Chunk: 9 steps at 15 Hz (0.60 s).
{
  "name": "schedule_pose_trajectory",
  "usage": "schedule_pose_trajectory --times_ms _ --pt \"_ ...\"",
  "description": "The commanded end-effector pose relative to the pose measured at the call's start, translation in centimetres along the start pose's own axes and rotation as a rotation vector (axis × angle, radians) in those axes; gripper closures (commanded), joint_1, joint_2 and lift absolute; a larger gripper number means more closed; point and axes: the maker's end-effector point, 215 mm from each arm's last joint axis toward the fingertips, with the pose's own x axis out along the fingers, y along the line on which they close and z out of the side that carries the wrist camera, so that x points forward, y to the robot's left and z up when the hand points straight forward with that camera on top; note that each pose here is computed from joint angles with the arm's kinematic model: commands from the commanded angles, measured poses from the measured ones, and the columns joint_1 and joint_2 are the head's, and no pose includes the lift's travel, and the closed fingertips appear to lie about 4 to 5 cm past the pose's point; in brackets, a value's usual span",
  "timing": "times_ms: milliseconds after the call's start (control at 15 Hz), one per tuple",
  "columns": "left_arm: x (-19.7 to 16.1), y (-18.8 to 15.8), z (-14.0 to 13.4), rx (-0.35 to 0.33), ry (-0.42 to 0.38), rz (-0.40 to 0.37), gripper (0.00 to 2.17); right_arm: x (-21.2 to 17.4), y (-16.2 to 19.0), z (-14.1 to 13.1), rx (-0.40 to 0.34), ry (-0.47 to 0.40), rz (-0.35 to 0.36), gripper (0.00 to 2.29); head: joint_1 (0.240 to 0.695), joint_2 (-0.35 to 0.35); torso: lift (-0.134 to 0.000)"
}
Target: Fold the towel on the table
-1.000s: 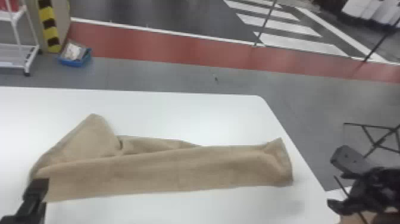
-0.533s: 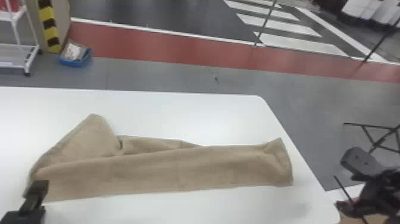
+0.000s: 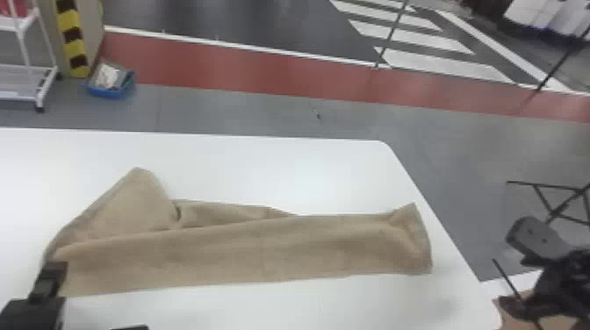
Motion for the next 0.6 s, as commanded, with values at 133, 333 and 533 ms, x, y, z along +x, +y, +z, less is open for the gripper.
schedule_pose_trajectory --times_ms 133,333,533 --pt "0.3 0.2 -1.0 0.0 0.023 -0.006 0.73 0.2 0.2 0.2 -0.003 -0.005 0.006 0.19 0.695 -0.35 -0.124" --pt "0.6 0.3 -1.7 -0.005 0.038 -0.028 0.73 0.2 0.2 0.3 -0.004 -0.006 0.007 0.19 0.695 -0.35 -0.124" --pt "0.8 -0.1 -2.6 0.002 0.055 -0.06 0.73 0.2 0.2 0.2 -0.003 -0.005 0.006 0.19 0.695 -0.35 -0.124"
